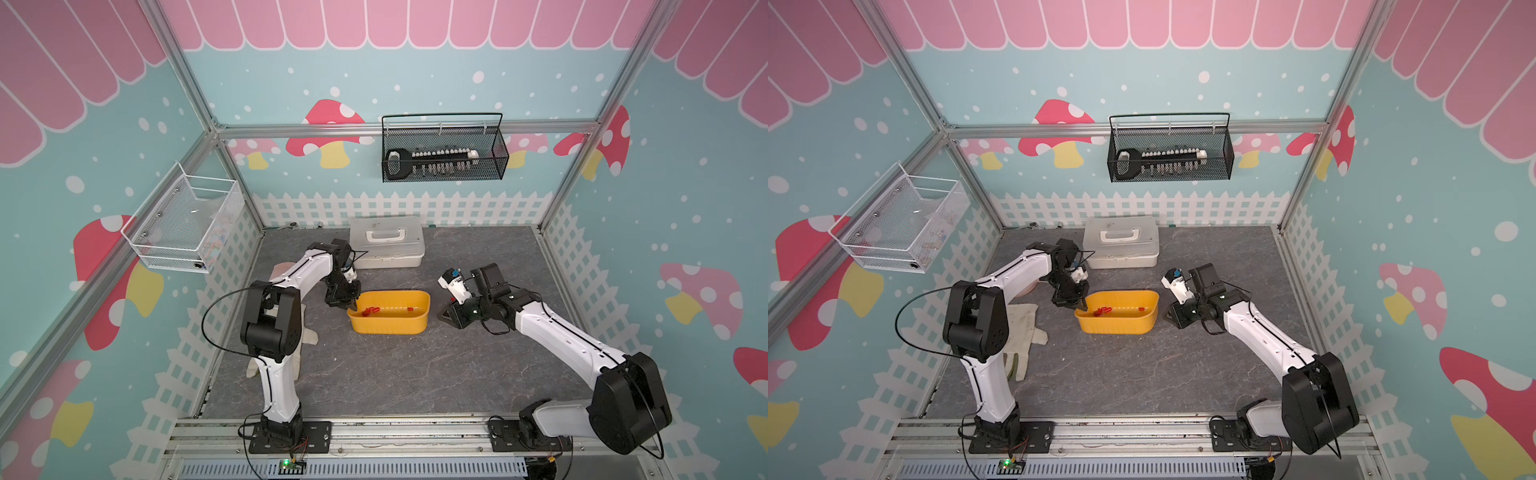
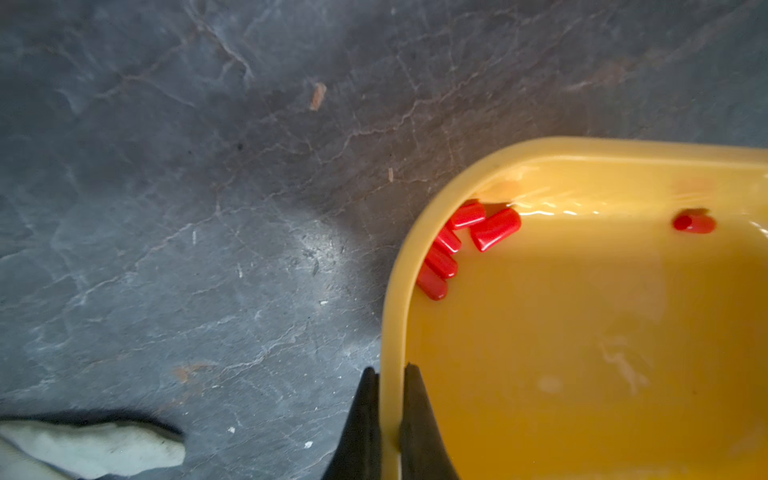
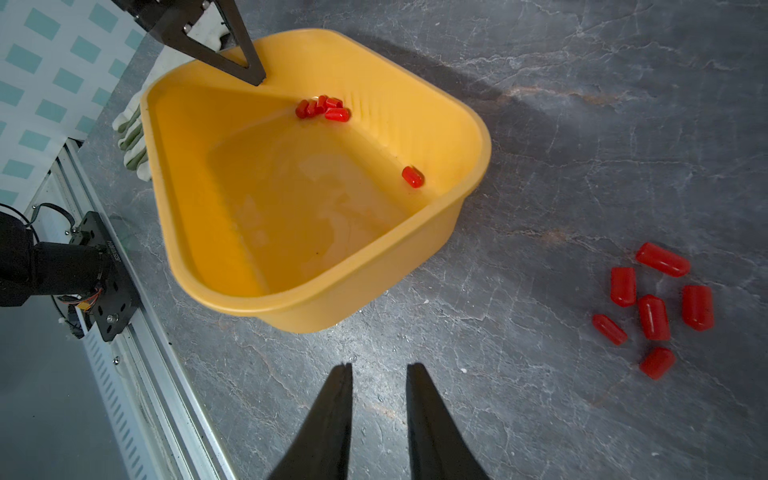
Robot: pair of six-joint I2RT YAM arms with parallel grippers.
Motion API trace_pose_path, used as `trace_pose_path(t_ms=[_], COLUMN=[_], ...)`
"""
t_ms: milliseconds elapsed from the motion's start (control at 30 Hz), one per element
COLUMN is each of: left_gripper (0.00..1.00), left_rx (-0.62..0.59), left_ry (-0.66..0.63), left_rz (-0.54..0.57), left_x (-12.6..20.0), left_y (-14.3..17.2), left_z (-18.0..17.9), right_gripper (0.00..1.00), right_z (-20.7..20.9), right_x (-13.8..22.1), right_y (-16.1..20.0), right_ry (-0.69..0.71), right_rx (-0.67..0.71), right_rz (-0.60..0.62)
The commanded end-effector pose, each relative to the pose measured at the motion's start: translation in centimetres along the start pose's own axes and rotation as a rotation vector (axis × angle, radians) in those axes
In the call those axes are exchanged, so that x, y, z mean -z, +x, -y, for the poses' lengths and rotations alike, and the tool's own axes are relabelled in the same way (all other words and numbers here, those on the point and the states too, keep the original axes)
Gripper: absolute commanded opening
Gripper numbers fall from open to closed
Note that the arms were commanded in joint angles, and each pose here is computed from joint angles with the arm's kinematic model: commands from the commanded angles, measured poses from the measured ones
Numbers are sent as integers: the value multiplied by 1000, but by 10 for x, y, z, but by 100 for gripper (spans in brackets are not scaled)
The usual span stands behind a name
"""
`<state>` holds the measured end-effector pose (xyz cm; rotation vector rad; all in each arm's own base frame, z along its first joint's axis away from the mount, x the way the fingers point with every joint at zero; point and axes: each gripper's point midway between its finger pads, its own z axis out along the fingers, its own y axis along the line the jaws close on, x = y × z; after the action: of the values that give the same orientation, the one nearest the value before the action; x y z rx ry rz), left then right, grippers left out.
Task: Take the screw protection sleeves out of the storage box
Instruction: Adjust the storage box at the center of the board.
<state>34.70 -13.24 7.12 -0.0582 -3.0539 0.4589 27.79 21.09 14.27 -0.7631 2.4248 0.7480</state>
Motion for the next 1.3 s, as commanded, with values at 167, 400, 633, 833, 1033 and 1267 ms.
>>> trace_pose_path(t_ms=[167, 400, 633, 833, 1033, 1267], left_gripper=[0, 0, 0, 0, 25, 74], left_rx=[-15, -38, -43, -10, 6, -22], left_ry=[-78, -118, -119, -153, -170, -103], left_rz=[257, 410, 519, 542, 626, 700], left_x=[35, 38, 23, 9, 22, 41], left_y=[-31, -39, -37, -37, -38, -41], left_z=[9, 17, 24, 14, 8, 23], right_gripper=[27, 27, 27, 28, 28, 30], right_z=[-5, -6, -6, -8, -8, -13], right_x=[11, 14, 14, 13, 10, 8], right_y=[1, -1, -6, -13, -15, -26], right_ry=[1, 6, -3, -12, -24, -60], right_rx=[-7, -6, -4, -10, -23, -33], right_rz=[20, 28, 25, 31, 29, 37])
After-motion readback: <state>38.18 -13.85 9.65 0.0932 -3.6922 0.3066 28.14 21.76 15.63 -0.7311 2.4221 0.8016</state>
